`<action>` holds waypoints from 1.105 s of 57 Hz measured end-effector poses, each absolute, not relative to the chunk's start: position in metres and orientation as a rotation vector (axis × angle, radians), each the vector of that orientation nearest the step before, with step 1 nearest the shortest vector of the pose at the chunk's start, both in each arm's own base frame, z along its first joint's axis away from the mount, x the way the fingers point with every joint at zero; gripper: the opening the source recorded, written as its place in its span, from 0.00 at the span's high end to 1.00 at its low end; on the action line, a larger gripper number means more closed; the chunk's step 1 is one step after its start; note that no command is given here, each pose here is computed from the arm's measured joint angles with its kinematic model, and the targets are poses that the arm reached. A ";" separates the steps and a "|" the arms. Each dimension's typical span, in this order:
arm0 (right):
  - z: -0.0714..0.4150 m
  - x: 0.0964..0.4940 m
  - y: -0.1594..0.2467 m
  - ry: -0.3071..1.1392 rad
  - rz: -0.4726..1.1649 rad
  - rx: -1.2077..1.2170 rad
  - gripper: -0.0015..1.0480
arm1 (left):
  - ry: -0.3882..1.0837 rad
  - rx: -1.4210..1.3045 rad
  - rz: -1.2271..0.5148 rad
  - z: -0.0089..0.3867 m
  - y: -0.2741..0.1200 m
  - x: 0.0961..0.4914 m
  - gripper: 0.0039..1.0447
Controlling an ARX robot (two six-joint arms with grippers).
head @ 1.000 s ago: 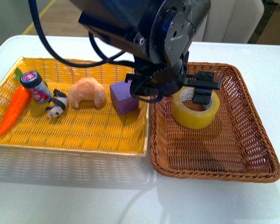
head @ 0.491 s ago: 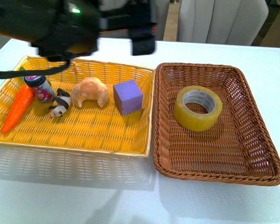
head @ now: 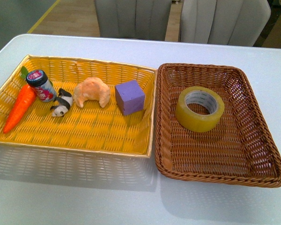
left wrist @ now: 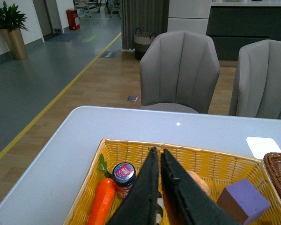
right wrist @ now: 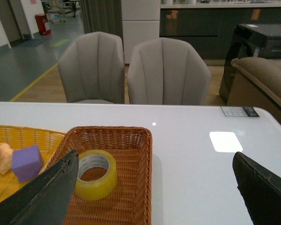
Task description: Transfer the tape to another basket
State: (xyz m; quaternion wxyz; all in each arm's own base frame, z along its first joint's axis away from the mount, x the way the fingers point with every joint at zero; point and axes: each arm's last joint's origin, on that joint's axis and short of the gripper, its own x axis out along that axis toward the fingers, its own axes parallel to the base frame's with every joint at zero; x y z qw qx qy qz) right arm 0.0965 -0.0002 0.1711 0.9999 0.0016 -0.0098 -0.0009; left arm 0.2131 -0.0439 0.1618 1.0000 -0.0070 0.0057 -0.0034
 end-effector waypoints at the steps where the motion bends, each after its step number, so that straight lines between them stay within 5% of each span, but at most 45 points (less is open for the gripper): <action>1: 0.171 0.097 0.000 -0.020 -0.002 0.003 0.09 | 0.010 -0.013 -0.009 0.162 -0.042 0.210 0.99; 63: 0.171 0.097 0.000 -0.020 -0.002 0.003 0.09 | -0.010 -0.009 -0.004 0.170 -0.001 0.127 0.99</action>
